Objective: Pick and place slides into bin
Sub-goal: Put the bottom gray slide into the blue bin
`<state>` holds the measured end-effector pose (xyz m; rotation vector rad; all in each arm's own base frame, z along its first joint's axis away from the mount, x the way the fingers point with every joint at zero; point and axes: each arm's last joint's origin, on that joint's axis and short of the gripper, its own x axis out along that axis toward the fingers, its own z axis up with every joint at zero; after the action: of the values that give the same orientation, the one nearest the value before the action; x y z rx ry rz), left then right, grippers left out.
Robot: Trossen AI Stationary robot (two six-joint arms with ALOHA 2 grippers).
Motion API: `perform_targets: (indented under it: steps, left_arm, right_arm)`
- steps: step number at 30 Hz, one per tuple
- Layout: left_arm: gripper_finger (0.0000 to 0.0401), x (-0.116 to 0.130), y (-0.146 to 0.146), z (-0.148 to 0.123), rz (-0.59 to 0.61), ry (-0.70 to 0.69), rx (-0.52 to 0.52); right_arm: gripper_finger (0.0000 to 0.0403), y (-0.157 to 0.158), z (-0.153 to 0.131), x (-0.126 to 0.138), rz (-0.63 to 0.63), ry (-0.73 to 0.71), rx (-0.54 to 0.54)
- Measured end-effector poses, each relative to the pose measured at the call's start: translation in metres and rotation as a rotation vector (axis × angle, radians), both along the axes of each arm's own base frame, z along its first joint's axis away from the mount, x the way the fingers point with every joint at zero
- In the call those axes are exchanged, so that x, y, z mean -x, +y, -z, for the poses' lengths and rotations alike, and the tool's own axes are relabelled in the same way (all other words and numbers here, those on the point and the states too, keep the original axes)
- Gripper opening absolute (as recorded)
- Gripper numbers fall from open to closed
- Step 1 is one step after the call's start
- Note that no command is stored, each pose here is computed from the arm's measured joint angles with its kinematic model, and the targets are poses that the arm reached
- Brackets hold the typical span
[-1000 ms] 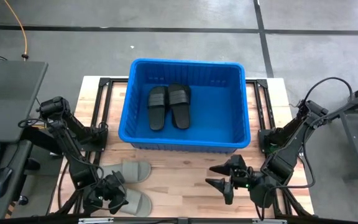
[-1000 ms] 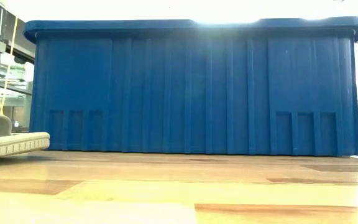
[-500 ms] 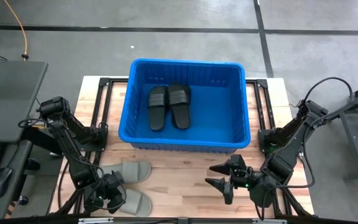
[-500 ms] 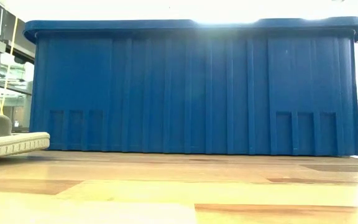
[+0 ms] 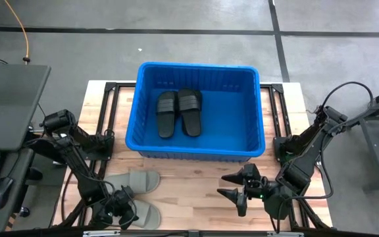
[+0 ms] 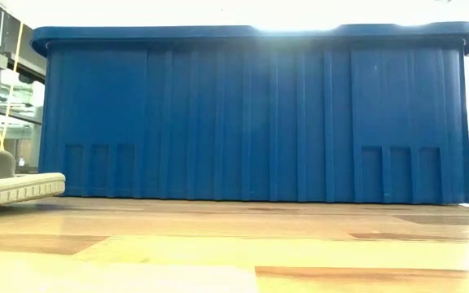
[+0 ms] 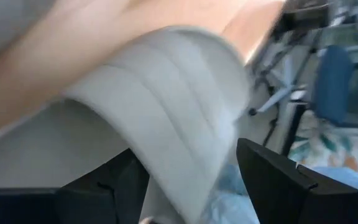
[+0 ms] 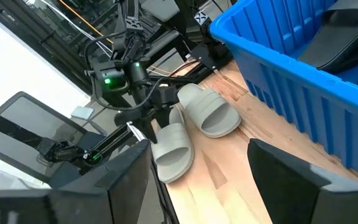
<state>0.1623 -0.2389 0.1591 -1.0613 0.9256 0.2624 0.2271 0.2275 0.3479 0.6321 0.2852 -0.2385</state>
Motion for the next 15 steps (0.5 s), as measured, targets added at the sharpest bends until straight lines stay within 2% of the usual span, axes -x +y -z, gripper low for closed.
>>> perform_targets:
  steps: [4, 7, 10, 15]
  left_arm:
    - [0.0217, -0.0018, -0.0001, -0.0016, -0.025, -0.052, -0.016]
    - [0.0188, -0.0020, 0.0000, -0.0017, -0.032, -0.056, -0.016]
    - [0.0137, -0.0023, -0.0003, 0.0006, -0.034, -0.055, -0.025]
    - [0.0021, -0.0058, -0.0004, 0.0044, -0.041, -0.072, -0.048]
  right_arm:
    - [0.0257, -0.0008, 0.0004, -0.0003, 0.003, 0.004, 0.005]
    - [0.0257, -0.0019, 0.0006, -0.0013, 0.007, 0.005, 0.006]
    - [0.0257, -0.0021, 0.0005, -0.0015, 0.010, 0.004, 0.007]
    - [0.0257, -0.0021, 0.0004, -0.0014, 0.013, 0.002, 0.004]
